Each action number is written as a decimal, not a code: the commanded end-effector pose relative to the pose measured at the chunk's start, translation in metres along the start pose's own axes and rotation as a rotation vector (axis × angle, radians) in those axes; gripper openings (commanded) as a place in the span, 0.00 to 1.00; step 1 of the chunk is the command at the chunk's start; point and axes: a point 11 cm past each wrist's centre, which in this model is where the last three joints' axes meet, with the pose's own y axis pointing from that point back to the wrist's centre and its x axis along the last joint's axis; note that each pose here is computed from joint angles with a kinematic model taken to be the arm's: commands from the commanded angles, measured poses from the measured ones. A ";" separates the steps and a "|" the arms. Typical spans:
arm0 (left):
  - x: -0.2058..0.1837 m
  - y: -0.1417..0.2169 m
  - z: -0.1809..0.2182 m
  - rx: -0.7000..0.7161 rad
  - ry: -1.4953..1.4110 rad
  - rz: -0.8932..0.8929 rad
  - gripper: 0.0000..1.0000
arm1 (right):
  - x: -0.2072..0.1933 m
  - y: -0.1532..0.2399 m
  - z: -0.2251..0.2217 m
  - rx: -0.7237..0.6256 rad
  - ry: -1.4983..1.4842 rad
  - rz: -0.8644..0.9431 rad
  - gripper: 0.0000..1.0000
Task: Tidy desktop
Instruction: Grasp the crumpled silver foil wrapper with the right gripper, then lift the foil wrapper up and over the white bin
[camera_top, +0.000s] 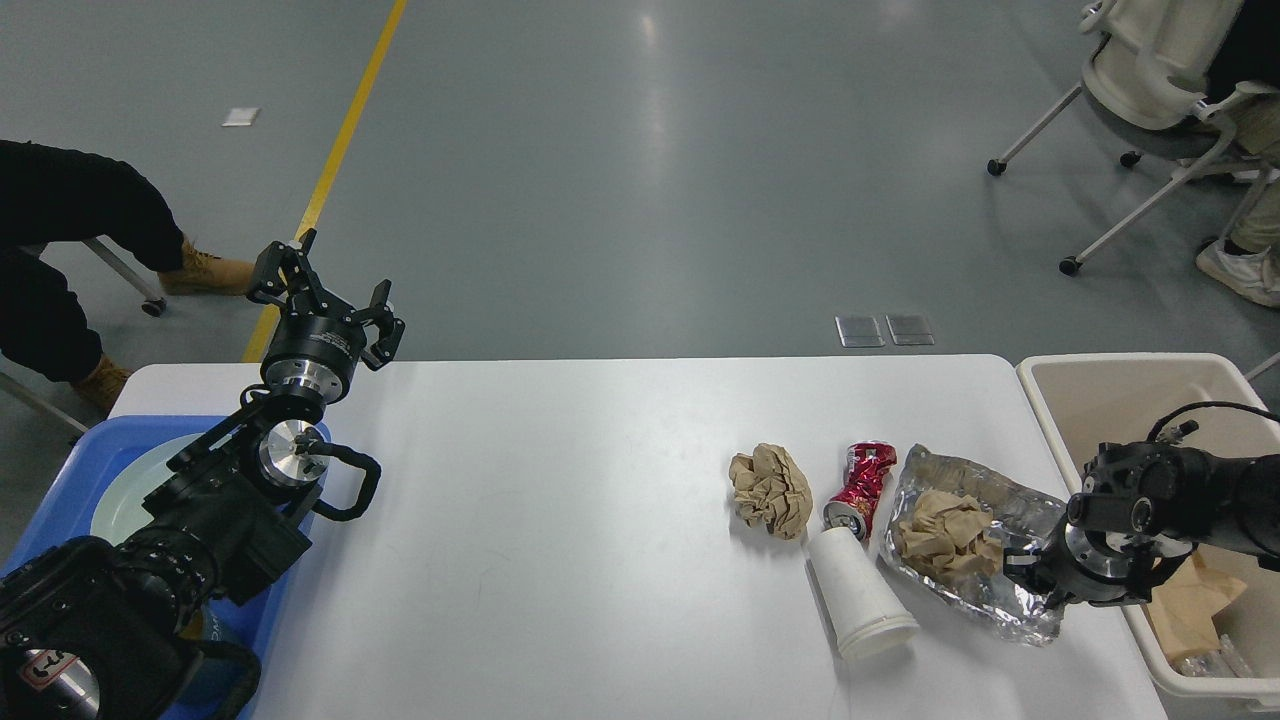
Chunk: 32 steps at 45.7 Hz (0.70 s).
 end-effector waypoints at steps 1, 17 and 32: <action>0.000 0.000 0.000 0.000 0.000 0.000 0.96 | 0.003 0.003 0.002 -0.002 0.002 0.000 0.00; 0.000 0.000 0.000 0.000 0.000 0.000 0.96 | 0.026 0.035 0.050 -0.033 -0.067 -0.035 0.00; 0.000 0.000 0.000 0.000 0.000 0.000 0.96 | 0.061 0.103 0.079 -0.066 -0.052 -0.097 0.00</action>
